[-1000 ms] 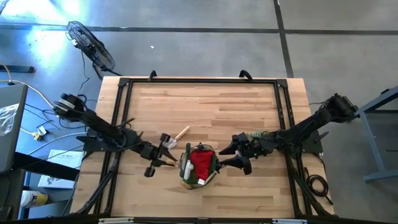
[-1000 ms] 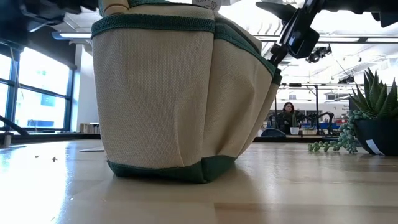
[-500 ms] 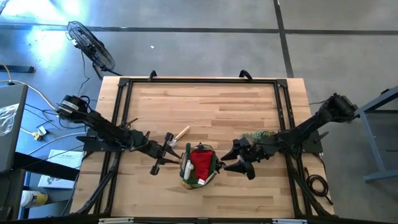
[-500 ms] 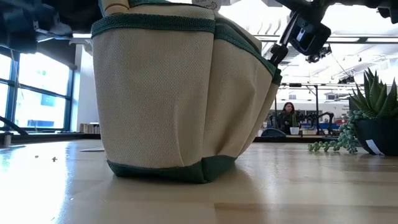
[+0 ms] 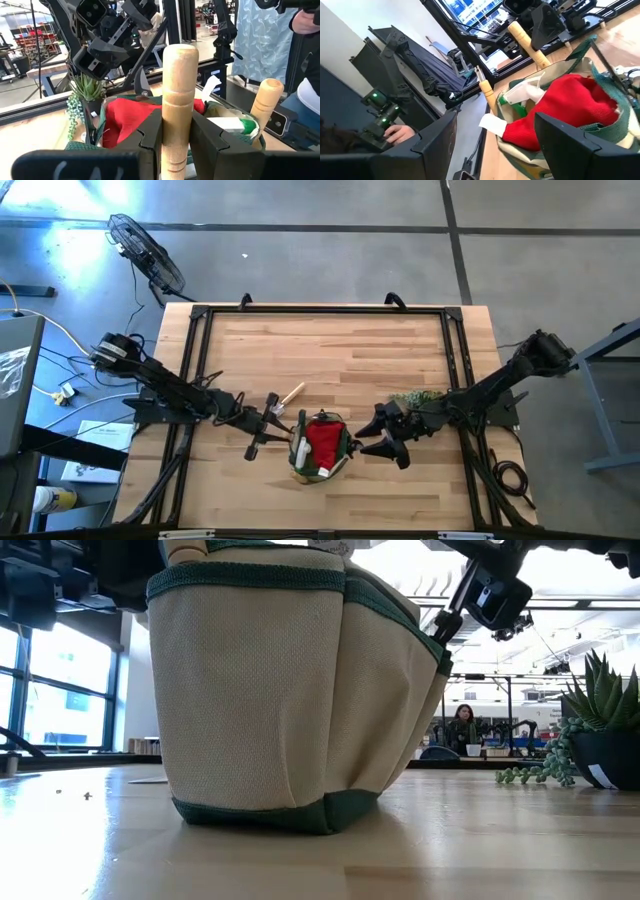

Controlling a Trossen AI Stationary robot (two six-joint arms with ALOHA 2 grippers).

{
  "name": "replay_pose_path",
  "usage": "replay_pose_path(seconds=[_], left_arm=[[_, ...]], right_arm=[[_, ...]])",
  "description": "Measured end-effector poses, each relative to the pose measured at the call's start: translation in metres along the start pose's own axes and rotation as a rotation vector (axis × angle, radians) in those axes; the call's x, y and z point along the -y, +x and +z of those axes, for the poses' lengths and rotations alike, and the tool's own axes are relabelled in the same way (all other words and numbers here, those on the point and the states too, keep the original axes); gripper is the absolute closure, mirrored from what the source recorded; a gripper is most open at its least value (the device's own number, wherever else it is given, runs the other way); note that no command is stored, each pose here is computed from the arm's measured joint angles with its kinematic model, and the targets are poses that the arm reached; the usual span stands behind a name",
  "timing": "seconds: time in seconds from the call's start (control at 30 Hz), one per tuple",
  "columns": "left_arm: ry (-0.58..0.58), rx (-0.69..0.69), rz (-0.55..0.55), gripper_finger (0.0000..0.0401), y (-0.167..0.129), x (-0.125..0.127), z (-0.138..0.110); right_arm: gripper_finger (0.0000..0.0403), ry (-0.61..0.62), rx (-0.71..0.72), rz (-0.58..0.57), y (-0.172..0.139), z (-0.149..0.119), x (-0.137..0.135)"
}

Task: Pick & Place Garden tools in Gardening bag
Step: Put the top brown trowel into the gardening bag

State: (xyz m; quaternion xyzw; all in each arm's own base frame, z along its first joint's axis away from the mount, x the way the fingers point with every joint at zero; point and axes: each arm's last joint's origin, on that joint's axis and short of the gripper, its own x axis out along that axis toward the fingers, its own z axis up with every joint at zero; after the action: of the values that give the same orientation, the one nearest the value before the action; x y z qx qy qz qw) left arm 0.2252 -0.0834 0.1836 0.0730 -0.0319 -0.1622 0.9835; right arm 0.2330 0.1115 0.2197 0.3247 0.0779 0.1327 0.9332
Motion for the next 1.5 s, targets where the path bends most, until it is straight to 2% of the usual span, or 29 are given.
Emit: replay_pose_path(seconds=[0.5,0.83,1.03,1.37,1.5], left_arm=[[-0.024,0.014,-0.021,0.0338,0.0,0.001,0.001],[-0.04,0.048,-0.007,0.0338,0.008,0.0,-0.014],[-0.116,-0.008,0.014,0.0338,0.012,-0.01,-0.031],[-0.135,0.0,-0.059,0.0338,0.013,-0.011,-0.036],[-0.163,-0.023,-0.042,0.0338,0.013,-0.012,-0.038]], right_arm=[[0.0147,-0.009,0.013,-0.016,0.0,0.0,0.0],[0.0147,-0.013,0.007,-0.02,0.0,0.0,0.001],[0.0147,-0.011,0.005,-0.02,0.0,0.0,0.001],[0.0147,-0.013,-0.004,-0.028,0.0,-0.001,0.002],[0.0147,-0.014,-0.006,-0.029,0.0,-0.001,0.002]])
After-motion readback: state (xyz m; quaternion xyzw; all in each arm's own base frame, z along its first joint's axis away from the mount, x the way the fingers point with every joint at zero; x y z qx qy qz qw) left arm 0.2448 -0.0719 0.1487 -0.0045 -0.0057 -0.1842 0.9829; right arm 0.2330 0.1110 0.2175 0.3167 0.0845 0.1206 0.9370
